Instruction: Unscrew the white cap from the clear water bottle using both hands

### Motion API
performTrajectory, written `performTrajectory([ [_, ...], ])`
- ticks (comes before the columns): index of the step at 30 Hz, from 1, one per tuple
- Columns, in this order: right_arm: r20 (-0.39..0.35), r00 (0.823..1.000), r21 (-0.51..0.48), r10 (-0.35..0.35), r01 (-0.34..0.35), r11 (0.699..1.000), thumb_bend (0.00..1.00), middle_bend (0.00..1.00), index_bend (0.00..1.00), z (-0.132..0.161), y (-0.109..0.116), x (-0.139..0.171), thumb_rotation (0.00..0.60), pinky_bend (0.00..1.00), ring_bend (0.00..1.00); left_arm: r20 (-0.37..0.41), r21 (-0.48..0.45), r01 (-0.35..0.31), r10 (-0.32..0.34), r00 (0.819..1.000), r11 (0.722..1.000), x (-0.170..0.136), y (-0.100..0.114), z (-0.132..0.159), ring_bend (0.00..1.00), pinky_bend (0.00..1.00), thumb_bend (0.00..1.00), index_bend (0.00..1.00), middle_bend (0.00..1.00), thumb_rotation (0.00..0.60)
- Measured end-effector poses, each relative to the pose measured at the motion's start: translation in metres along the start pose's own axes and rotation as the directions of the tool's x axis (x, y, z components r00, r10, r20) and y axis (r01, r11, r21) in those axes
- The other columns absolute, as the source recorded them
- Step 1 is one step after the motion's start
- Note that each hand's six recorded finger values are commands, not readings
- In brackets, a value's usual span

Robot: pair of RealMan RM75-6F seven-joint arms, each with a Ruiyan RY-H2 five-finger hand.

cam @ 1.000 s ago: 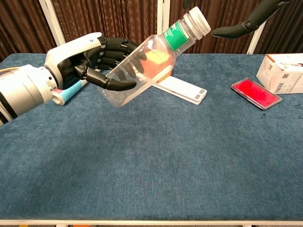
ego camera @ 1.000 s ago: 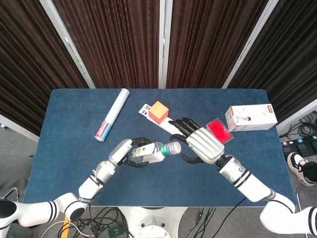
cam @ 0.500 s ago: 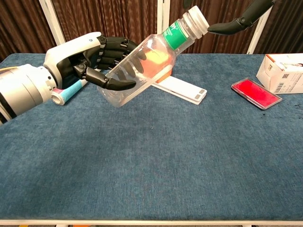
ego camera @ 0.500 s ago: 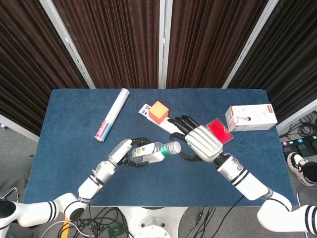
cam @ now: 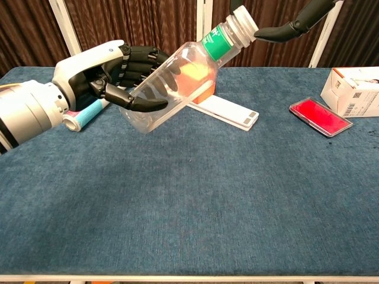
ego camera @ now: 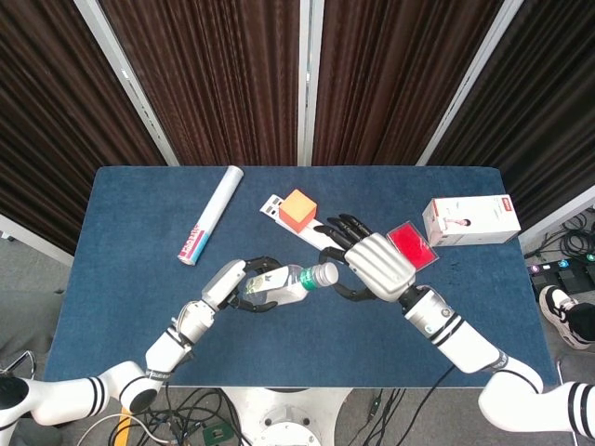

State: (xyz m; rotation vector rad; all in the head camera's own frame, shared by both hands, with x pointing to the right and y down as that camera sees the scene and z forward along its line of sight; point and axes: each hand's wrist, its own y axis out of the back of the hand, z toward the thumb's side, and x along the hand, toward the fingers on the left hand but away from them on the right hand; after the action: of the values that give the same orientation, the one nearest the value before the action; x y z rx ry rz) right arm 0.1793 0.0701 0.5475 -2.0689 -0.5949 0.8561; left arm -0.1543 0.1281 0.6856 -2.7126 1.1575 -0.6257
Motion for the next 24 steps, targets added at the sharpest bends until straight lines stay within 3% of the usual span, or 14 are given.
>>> performTrajectory([
  [18, 0.017, 0.999, 0.004, -0.032, 0.032, 0.999, 0.37, 0.12, 0.49, -0.006, 0.012, 0.007, 0.6, 0.0, 0.0, -0.011, 0.005, 0.004, -0.003, 1.0, 1.0, 0.0, 0.001, -0.006, 0.38, 0.43, 0.48, 0.45, 0.45, 0.6],
  [24, 0.056, 0.998, 0.013, -0.023, 0.022, 1.0, 0.37, 0.11, 0.49, -0.019, 0.014, 0.02, 0.6, 0.0, 0.0, -0.035, 0.12, 0.004, 0.0, 0.999, 0.993, -0.003, 0.008, -0.018, 0.38, 0.43, 0.48, 0.45, 0.44, 0.6],
])
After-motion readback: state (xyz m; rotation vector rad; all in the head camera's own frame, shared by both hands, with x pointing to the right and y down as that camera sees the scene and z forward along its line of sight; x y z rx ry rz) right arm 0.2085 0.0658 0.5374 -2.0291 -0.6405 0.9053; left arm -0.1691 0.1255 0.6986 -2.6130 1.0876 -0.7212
